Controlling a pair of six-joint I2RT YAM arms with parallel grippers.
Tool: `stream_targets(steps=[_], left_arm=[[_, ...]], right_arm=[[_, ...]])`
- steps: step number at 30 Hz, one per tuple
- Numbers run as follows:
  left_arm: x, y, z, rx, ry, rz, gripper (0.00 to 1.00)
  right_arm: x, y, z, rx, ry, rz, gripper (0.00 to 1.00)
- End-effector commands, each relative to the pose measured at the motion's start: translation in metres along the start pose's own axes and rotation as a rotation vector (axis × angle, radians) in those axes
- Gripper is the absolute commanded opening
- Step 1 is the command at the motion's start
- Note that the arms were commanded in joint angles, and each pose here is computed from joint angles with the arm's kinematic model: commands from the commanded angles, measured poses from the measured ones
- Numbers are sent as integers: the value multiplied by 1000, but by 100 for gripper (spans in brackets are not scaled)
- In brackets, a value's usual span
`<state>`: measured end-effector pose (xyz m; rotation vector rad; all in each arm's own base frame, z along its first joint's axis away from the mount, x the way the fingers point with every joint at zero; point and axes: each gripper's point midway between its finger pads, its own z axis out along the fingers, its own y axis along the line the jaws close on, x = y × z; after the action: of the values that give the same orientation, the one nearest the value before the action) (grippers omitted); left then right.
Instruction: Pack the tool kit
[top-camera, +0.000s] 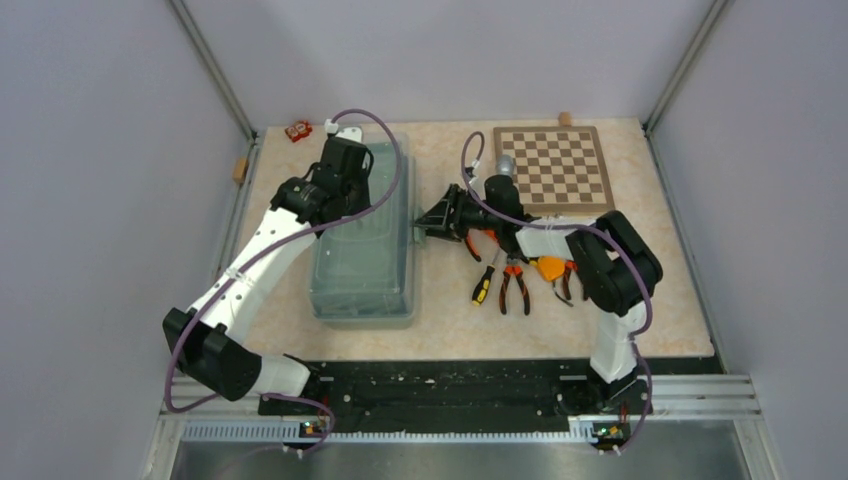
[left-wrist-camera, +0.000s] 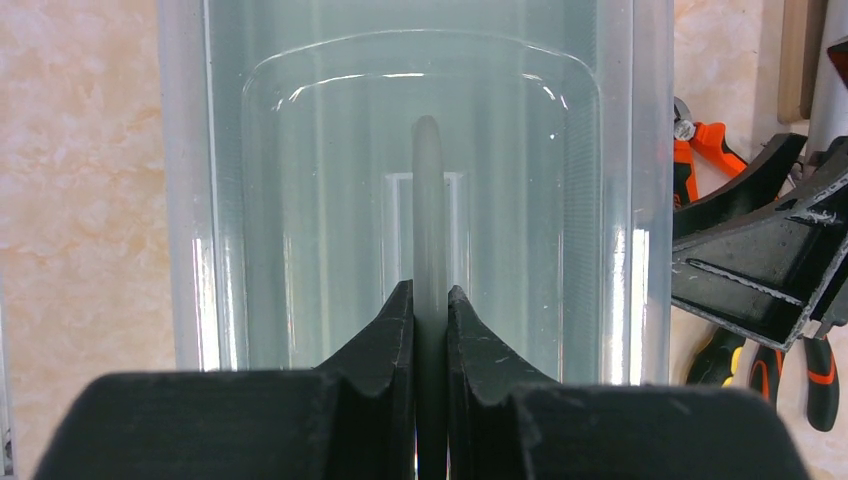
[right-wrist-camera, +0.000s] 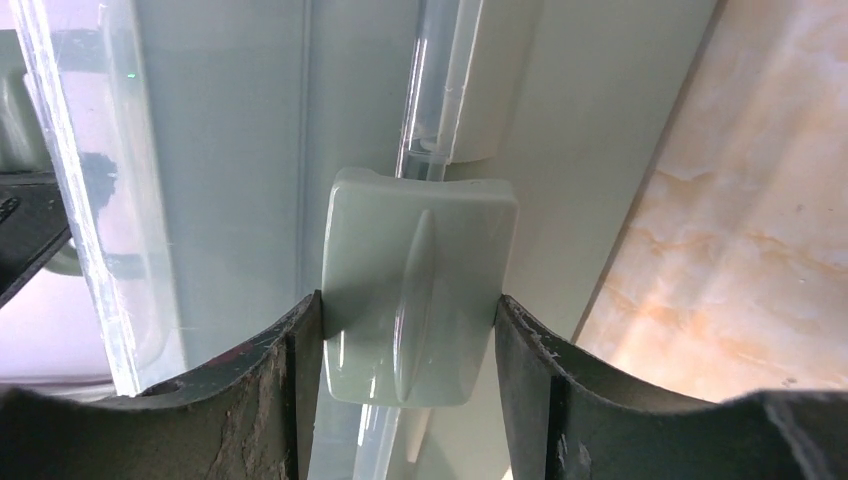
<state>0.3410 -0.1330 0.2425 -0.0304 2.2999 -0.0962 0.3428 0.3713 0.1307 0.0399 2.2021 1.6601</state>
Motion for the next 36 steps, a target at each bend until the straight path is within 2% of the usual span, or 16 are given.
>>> stream_targets(steps=[1,6,11,13,19,26,30,36], left_arm=[[12,-41,1,162,30,9,0],[8,-34,2,123,16,8,0],[2,-25,0,84,-2,5,0],[-1,-23,-2,82,-14,4,0],[-5,-17,-6,74,-28,-1,0],[-18,-13,-19,82,-67,-18,0],[-36,-10,-36,94,-117,-32,0],[-76,1,-78,91,-248,-41,0]], right_arm=[[-14,30,1,39,-59,-200,0],[-17,20,-7,131,-82,-223,1],[-18,21,-15,98,-103,-207,11],[-18,18,-19,83,-112,-187,17],[-20,13,-25,94,-132,-178,49],[-30,12,-42,155,-170,-229,77],[-34,23,-54,186,-186,-295,88],[-40,37,-80,264,-221,-409,92]])
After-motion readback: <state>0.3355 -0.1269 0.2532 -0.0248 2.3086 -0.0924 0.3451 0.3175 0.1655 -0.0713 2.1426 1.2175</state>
